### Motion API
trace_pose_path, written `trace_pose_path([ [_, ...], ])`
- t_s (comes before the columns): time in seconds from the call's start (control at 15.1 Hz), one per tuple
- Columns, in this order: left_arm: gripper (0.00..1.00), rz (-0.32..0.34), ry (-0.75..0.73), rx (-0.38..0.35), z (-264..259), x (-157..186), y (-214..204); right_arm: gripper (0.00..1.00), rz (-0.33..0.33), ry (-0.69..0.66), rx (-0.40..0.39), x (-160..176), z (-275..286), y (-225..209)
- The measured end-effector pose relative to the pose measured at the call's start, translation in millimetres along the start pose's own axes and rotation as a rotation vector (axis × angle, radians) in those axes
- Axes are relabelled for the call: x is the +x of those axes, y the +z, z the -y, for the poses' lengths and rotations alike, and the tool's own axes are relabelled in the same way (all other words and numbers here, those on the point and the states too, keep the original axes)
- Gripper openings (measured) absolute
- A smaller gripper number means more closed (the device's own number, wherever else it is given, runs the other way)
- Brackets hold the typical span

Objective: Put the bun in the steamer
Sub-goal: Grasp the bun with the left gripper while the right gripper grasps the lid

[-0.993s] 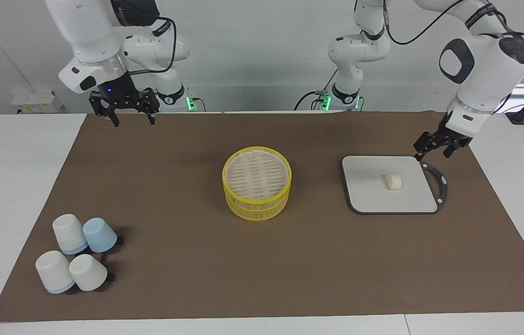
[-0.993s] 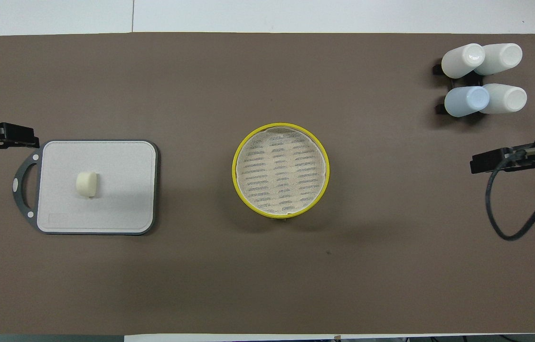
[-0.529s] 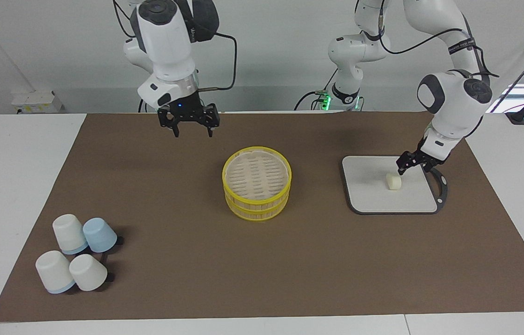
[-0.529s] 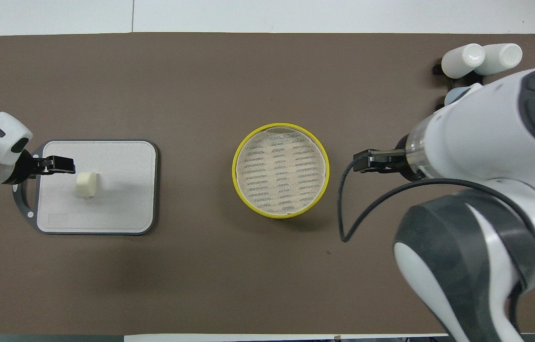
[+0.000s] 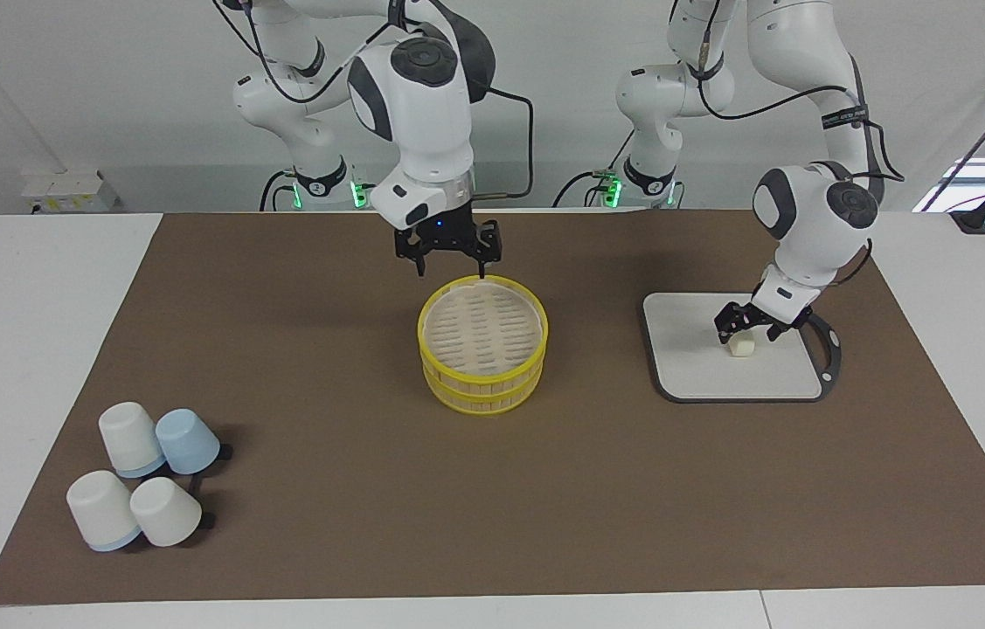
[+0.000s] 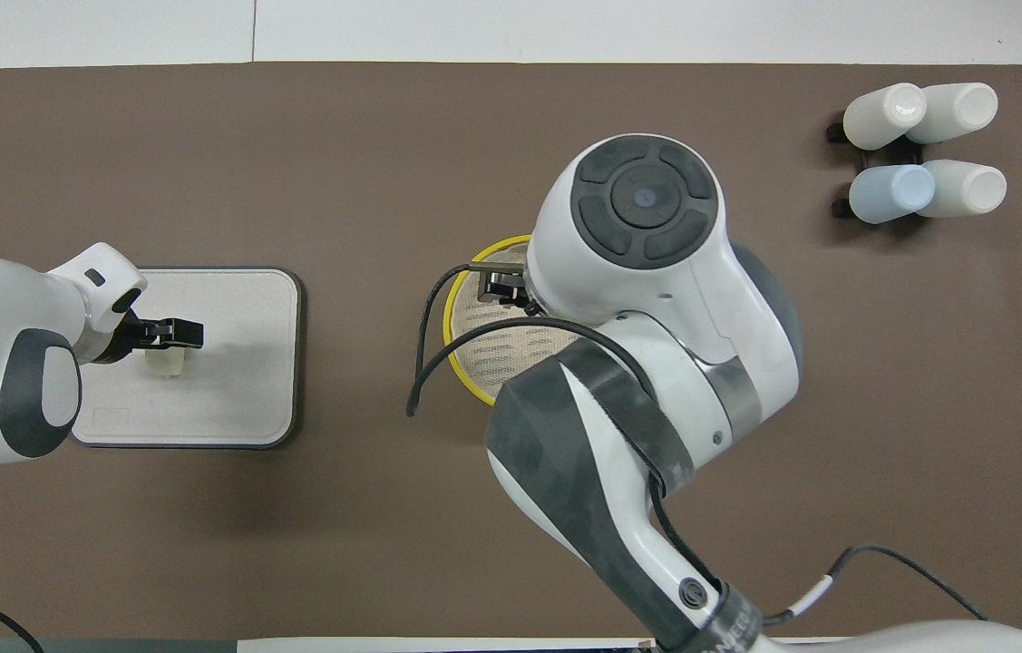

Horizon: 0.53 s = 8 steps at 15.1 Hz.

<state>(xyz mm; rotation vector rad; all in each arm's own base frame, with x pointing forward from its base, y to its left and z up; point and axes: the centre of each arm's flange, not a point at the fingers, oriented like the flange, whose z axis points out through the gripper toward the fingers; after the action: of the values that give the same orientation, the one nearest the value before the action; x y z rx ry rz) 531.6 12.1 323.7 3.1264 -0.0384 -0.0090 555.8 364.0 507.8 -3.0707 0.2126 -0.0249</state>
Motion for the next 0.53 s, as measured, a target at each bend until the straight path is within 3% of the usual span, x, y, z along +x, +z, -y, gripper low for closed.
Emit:
trace_pose_path([
  [0.2, 1.00, 0.012, -0.001, 0.000, 1, -4, 7, 1.00, 0.016, 0.016, -0.007, 0, 47, 36],
  [0.33, 0.95, 0.018, -0.001, 0.000, 1, -4, 10, 1.00, 0.020, 0.005, -0.012, -3, 74, 58],
  [0.46, 0.75, 0.019, -0.004, 0.000, 2, -4, 11, 1.00, 0.016, -0.017, -0.020, -7, 89, 69],
  [0.53, 0.59, 0.019, -0.004, 0.000, 3, -4, 11, 1.00, 0.013, -0.035, -0.026, -15, 97, 72],
])
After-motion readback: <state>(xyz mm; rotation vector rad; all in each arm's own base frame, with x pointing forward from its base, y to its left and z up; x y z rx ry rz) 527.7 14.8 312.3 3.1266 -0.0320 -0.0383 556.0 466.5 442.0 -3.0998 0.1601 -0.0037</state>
